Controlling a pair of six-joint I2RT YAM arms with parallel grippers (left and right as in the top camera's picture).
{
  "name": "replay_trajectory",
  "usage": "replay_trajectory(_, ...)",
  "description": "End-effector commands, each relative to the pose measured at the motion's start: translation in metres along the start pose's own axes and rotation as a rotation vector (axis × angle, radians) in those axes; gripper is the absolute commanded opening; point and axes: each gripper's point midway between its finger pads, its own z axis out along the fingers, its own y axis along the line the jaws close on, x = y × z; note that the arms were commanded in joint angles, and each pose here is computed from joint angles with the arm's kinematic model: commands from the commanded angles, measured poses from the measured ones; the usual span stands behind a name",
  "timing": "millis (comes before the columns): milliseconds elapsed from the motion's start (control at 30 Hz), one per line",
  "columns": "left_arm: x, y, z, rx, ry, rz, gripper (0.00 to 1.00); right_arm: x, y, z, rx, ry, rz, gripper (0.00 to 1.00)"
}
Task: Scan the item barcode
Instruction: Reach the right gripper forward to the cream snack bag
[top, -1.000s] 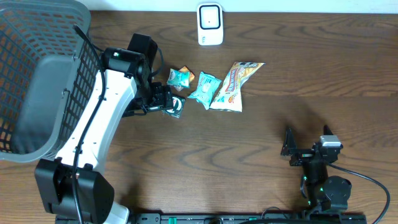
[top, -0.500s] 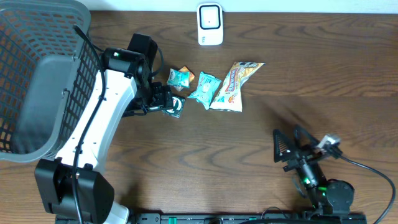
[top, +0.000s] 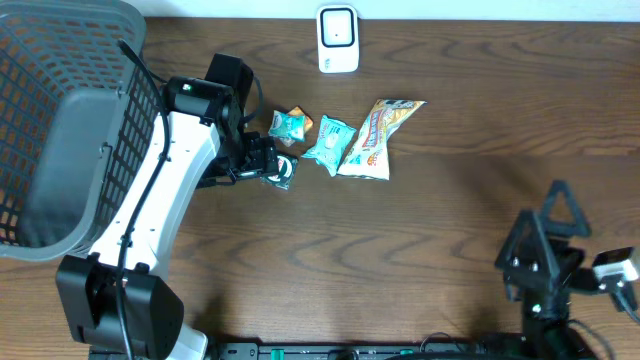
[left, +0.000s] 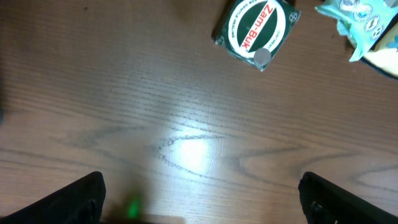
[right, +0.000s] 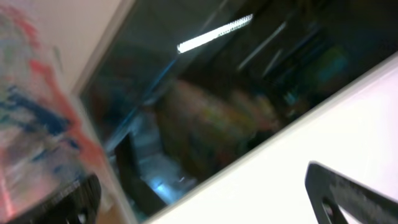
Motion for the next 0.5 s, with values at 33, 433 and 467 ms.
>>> replay_trajectory(33,-0.001,0.0,-0.002,-0.002,0.0,0.007,0.98,-0.004,0.02,0.051,-0.031,0.144,-0.276,0.99)
replay_trajectory(433,-0.001,0.0,-0.002,-0.002,0.0,0.007,0.97,0.163,-0.032,0.172,-0.026,1.072,-0.28,0.99)
replay_trajectory(467,-0.001,0.0,-0.002,-0.002,0.0,0.007,0.98,0.182,-0.033,0.174,-0.026,1.142,-0.293,0.99)
